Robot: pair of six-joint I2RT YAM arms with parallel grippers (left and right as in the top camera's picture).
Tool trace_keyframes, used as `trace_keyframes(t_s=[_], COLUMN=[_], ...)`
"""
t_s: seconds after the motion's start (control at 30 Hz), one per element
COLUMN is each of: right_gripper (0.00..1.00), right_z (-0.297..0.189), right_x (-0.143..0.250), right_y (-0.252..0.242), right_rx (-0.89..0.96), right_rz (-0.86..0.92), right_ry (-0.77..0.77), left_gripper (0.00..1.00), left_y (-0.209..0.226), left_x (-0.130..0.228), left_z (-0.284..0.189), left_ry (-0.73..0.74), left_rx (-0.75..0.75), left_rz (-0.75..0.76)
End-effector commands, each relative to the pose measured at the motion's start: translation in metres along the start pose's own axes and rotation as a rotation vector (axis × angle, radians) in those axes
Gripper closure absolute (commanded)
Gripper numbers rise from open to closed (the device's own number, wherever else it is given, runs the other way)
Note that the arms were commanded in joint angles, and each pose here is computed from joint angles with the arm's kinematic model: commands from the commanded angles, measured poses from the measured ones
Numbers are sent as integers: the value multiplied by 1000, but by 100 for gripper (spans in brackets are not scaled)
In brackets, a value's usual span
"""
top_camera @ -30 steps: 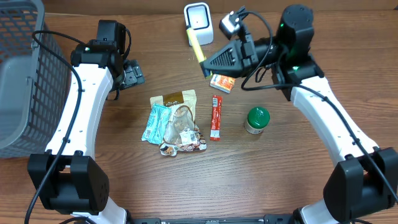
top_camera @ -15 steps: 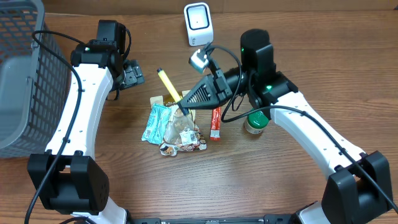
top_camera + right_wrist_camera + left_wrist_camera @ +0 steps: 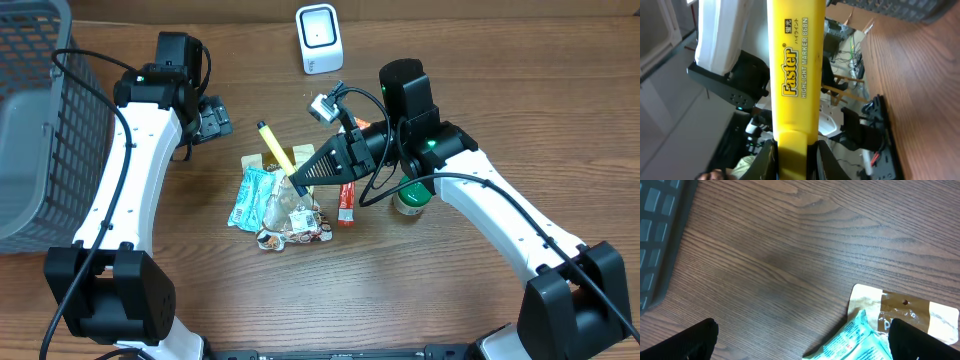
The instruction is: Scan the item barcode
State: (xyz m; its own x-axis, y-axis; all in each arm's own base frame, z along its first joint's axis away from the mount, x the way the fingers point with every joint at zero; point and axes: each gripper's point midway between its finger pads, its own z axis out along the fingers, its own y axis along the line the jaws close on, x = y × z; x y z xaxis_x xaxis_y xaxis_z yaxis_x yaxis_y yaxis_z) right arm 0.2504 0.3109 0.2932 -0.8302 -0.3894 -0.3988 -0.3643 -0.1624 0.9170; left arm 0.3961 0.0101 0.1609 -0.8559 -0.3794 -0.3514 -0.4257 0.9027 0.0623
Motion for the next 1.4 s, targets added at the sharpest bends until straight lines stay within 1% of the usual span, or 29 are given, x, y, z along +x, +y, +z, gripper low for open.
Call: trace_keyframes(t_s=[0.0,0.1,0.23,0.27,0.3,0.37,0.4,0.43,0.47,0.5,0.53,0.57,0.6,0.67,0.77,0.87,1.0,1.13,1.27,1.37], right_gripper=[97,97,96,96,96,97,97,96,97,96,97,97,97,97,96,97,97,97,97,96], right_z=[-2,-8,-21,-25,-28,-37,-41,-45,-49,-52,-55,-58,-61,-66,-69,-69,-70,-70,-71,-72], right_x=[4,2,-2,-3,-4,-7,-8,-9,-9,-10,-11,-12,-13,-14,-15,-15,-15,-15,-17,-22], right_y=[15,13,10,9,8,6,5,4,3,3,2,2,1,1,0,0,0,0,1,5], right_rx=[-25,-17,-1,3,7,16,21,25,29,33,36,40,42,48,51,51,52,51,42,43], right_rz=[-105,-105,-79,-71,-65,-52,-45,-36,-28,-23,-23,-23,-23,-23,-23,-22,-23,-2,117,128], right_ry=[14,-1,-35,-44,-54,-75,-86,-96,-106,-115,-122,-130,-137,-149,-157,-157,-158,-159,-164,-163], left_gripper=[0,0,0,0,0,2,16,37,55,69,83,92,96,96,96,96,96,96,96,96], left_y=[0,0,-14,-15,-17,-27,-36,-47,-59,-69,-78,-83,-88,-93,-96,-91,-86,-83,-81,-81], left_x=[-6,-6,-37,-37,-31,-22,-17,-11,-2,7,17,24,32,43,58,76,95,112,119,120], left_z=[-5,-5,-9,-9,-8,-9,-11,-13,-17,-23,-31,-39,-49,-71,-110,-145,-180,-211,-221,-221], left_ry=[-23,-24,-150,-148,-119,-85,-65,-48,-27,-12,4,9,12,-5,-70,-136,-208,-322,-406,-434], left_rx=[0,0,56,66,80,138,192,255,339,416,502,568,641,767,947,1072,1170,1286,1318,1318], left_rz=[-4,-4,-37,-35,-7,95,182,275,379,453,530,583,641,733,854,961,1053,1166,1263,1298])
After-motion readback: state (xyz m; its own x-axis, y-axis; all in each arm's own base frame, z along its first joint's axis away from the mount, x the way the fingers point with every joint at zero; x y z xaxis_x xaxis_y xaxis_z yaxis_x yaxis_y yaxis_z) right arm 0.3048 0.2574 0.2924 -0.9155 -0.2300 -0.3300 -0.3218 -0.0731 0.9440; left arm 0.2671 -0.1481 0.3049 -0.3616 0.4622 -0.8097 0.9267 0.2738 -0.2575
